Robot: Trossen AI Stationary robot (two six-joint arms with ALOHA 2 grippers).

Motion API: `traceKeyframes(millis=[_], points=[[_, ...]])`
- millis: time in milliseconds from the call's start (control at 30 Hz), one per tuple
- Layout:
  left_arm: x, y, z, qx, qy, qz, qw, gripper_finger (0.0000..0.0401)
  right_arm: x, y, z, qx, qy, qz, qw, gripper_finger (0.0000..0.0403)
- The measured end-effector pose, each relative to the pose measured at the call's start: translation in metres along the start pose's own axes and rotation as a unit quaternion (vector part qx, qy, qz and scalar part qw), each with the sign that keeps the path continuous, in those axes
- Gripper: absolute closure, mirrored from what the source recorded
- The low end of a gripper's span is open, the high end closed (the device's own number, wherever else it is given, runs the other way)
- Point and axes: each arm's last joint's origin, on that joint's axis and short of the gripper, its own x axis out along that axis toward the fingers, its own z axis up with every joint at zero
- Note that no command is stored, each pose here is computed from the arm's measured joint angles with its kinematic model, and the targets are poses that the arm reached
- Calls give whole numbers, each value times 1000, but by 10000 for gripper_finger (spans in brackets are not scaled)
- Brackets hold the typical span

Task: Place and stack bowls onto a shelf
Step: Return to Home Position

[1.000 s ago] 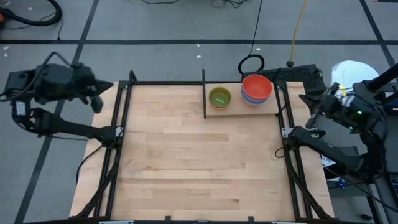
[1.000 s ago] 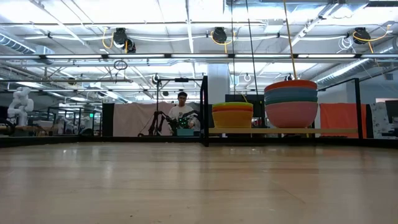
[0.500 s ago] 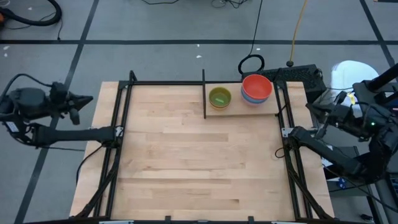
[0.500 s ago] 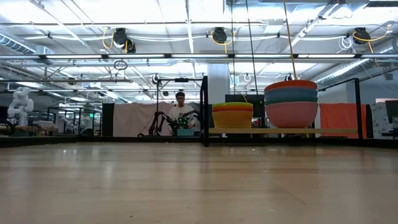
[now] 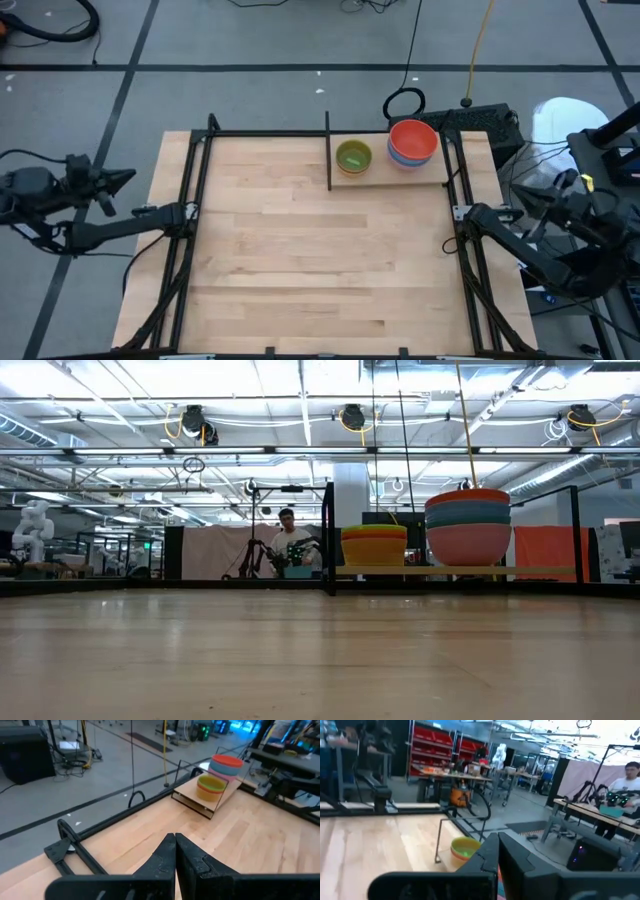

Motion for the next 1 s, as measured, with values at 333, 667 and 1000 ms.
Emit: traceKeyframes(millis=[333, 667, 1000], points=[[-14, -11, -32, 14, -28, 6, 999, 400, 2, 1, -7, 13, 39, 7, 999, 403], [-4, -34, -29, 71, -46, -31, 996, 399, 7, 3, -10, 41, 44, 35, 998, 403], [52, -48, -25, 103, -43, -67, 992, 396, 55, 4, -28, 25, 45, 128, 990, 403]])
